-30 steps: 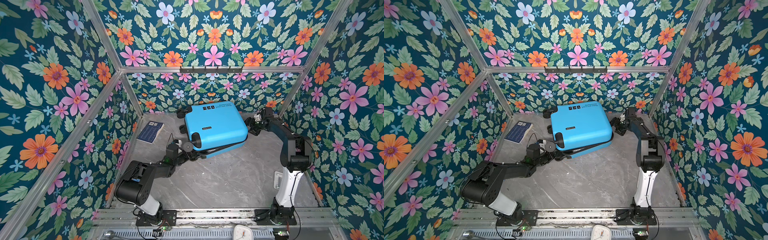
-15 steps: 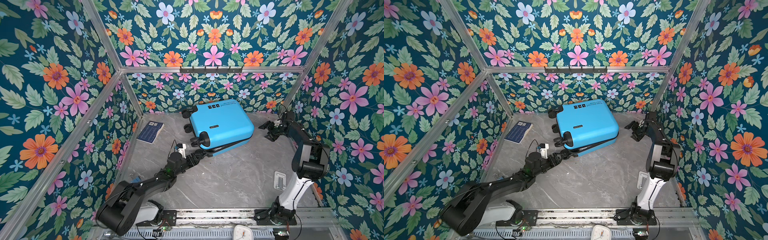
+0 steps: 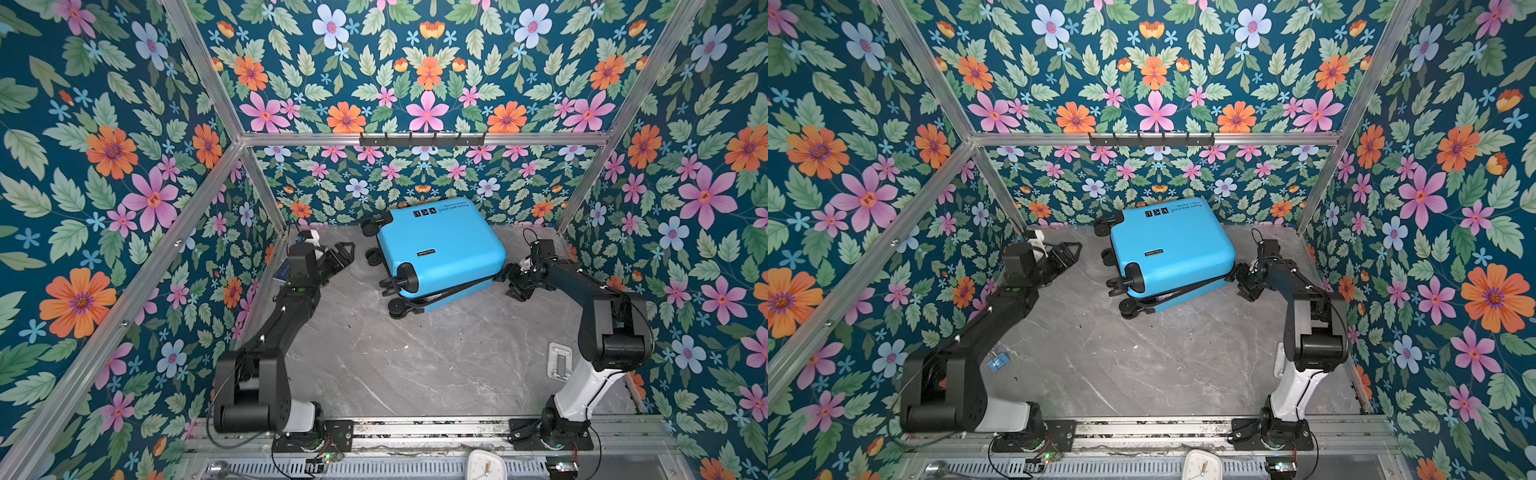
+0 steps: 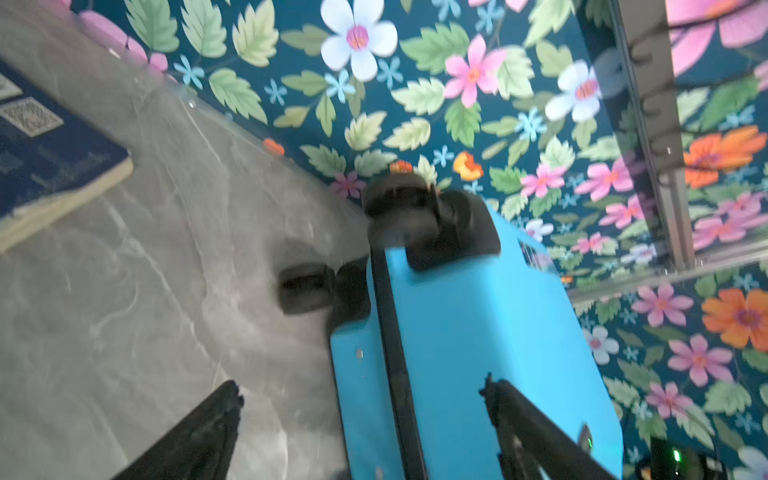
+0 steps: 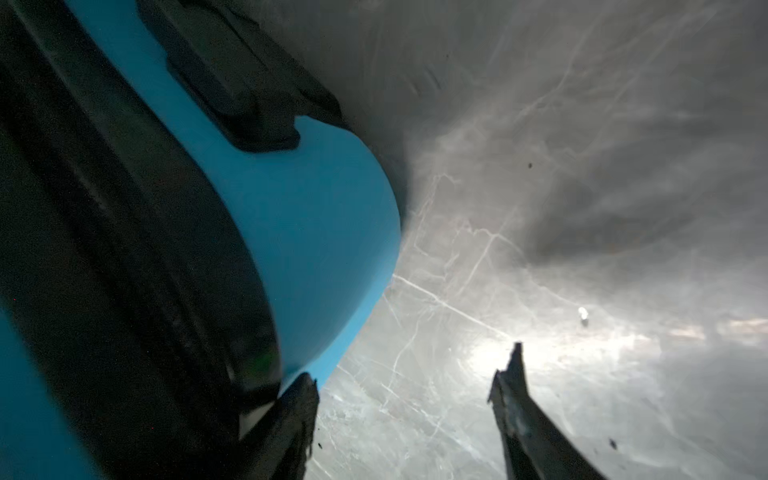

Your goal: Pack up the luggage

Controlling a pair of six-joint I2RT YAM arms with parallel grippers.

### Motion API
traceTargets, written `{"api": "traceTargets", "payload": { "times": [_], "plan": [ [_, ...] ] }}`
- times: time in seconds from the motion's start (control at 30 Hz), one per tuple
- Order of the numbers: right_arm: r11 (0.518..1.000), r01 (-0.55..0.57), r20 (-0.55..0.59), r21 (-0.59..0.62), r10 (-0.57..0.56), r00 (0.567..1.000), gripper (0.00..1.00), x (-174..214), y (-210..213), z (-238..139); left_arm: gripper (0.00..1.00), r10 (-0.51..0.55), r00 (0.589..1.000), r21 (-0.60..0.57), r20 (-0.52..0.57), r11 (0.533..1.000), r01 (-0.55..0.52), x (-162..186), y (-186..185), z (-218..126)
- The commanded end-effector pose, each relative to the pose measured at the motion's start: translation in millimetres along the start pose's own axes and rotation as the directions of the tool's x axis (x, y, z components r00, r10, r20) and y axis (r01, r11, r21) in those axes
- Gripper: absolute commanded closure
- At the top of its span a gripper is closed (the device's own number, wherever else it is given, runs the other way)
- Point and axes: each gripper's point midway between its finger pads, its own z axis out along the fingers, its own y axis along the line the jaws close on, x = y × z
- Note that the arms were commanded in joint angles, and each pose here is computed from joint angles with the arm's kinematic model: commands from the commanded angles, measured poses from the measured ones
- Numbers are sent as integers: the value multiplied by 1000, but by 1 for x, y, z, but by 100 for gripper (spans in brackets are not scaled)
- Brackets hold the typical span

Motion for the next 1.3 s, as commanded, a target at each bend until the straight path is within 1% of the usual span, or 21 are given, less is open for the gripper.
{"api": "traceTargets", "payload": {
  "times": [0.0, 0.1, 0.17, 0.23, 0.3, 0.37, 0.43, 0.47, 0.6, 0.67, 0.7, 0.8, 0.87, 1.03, 1.17, 1.23, 1.27],
  "plan": [
    [998, 10, 38, -58, -8, 999, 33, -5, 13, 2, 9, -4, 999, 140, -39, 990, 9, -17, -13, 36],
    [998, 4, 24, -63, -3, 1000, 33, 1, 10, 4, 9, -33, 999, 163, -28, 986, 37, -39, -1, 76],
    [998, 13, 15, -63, -12, 1000, 34, 4, 9, 4, 10, -61, 998, 216, -32, 974, 67, -48, 1, 98],
    [998, 28, 11, -64, -27, 1000, 34, 7, 9, 2, 11, -81, 994, 283, -71, 954, 98, -48, -3, 120],
    [997, 47, 11, -67, -47, 999, 34, 7, 11, 0, 13, -74, 990, 359, -116, 927, 112, -49, -16, 137],
    [996, 55, 1, -74, -55, 998, 34, 6, 14, 1, 14, -64, 985, 397, -163, 909, 125, -41, -19, 150],
    [994, 69, -5, -83, -70, 998, 34, 2, 19, 0, 14, -44, 979, 470, -198, 873, 134, -33, -30, 151],
    [993, 77, -10, -91, -78, 997, 34, -1, 22, 1, 14, -43, 975, 511, -220, 846, 152, -28, -35, 149],
    [986, 57, -21, -158, -61, 998, 35, -19, 27, -2, 17, -74, 957, 687, -279, 681, 253, -21, -63, 119],
    [982, 41, -30, -184, -48, 998, 35, -28, 28, -4, 19, -73, 950, 715, -303, 642, 277, -14, -68, 107],
    [981, 35, -36, -188, -43, 998, 36, -31, 27, -5, 19, -64, 948, 720, -311, 635, 279, -9, -70, 101],
    [980, 56, -27, -191, -63, 998, 37, -40, 32, -11, 20, -29, 951, 724, -308, 641, 254, 6, -76, 83],
    [980, 69, -24, -189, -75, 997, 37, -45, 36, -13, 20, -11, 955, 720, -295, 655, 230, 14, -81, 71],
    [979, 73, -33, -192, -81, 996, 38, -54, 46, -11, 22, 29, 960, 674, -277, 719, 173, 42, -85, 51],
    [978, 92, -49, -187, -103, 993, 38, -56, 57, -4, 23, 105, 954, 629, -282, 771, 100, 73, -98, 39],
    [979, 96, -57, -180, -107, 993, 39, -54, 60, -1, 23, 171, 946, 602, -275, 798, 31, 88, -104, 35],
    [979, 91, -56, -181, -103, 993, 38, -54, 61, 1, 23, 200, 941, 571, -273, 821, -10, 93, -105, 33]
  ]
}}
